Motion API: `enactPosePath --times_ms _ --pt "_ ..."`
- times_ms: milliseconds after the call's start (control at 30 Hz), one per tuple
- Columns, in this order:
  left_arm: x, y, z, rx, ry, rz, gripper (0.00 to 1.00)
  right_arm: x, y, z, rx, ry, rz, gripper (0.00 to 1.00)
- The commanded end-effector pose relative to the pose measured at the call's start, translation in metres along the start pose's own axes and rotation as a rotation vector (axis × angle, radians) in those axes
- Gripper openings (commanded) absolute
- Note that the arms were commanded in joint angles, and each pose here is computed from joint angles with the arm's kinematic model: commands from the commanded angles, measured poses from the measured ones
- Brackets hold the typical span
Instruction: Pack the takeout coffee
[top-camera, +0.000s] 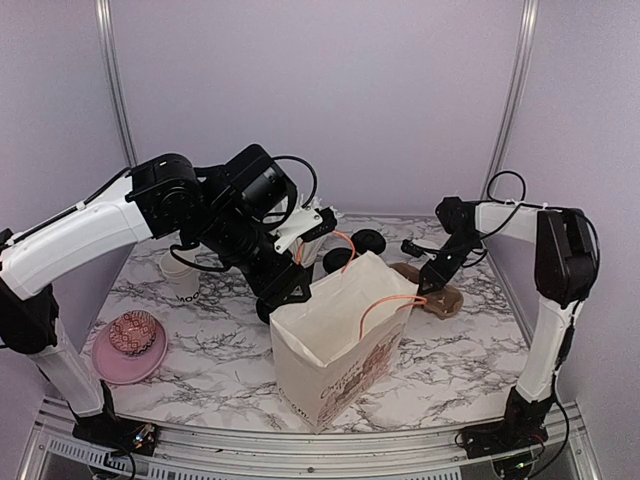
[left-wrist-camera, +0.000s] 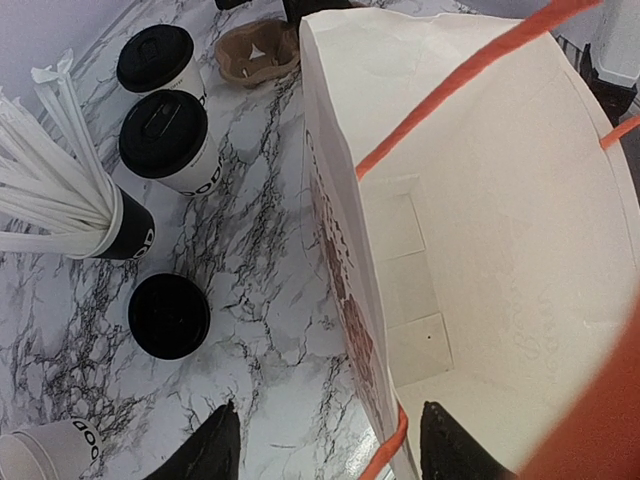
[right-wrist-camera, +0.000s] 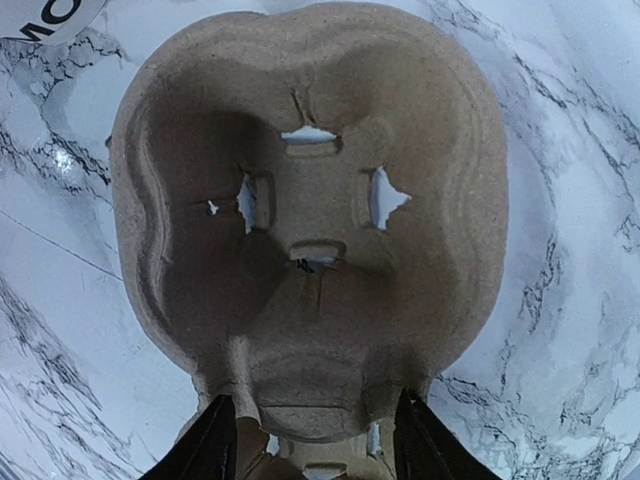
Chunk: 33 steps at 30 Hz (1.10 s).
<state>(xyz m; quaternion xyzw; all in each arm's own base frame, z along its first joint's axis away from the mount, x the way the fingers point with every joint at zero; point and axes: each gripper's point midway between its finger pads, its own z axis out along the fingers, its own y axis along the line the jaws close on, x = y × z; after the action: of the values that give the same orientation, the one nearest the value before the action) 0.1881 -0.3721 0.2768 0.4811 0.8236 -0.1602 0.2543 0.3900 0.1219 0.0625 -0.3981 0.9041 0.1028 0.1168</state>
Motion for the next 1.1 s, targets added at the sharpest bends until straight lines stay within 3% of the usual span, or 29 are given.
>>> enactPosePath --times_ms 0,533,833,1067 --pt "0.003 0.001 -0.003 0.002 -0.003 -0.006 0.63 -0.015 -0.001 -0.005 0.0 -0.026 -0.031 0.51" --pt "0.006 -0.005 0.003 0.035 0.018 -0.007 0.63 -0.018 0.005 0.005 -0.018 0.0 -0.063 0.48" --pt "0.007 -0.004 0.006 0.03 0.024 -0.007 0.63 -0.016 0.007 0.003 -0.018 0.005 -0.058 0.31" --pt "0.002 0.005 0.006 0.004 0.009 0.026 0.63 -0.025 0.011 -0.021 0.001 -0.055 -0.06 0.25"
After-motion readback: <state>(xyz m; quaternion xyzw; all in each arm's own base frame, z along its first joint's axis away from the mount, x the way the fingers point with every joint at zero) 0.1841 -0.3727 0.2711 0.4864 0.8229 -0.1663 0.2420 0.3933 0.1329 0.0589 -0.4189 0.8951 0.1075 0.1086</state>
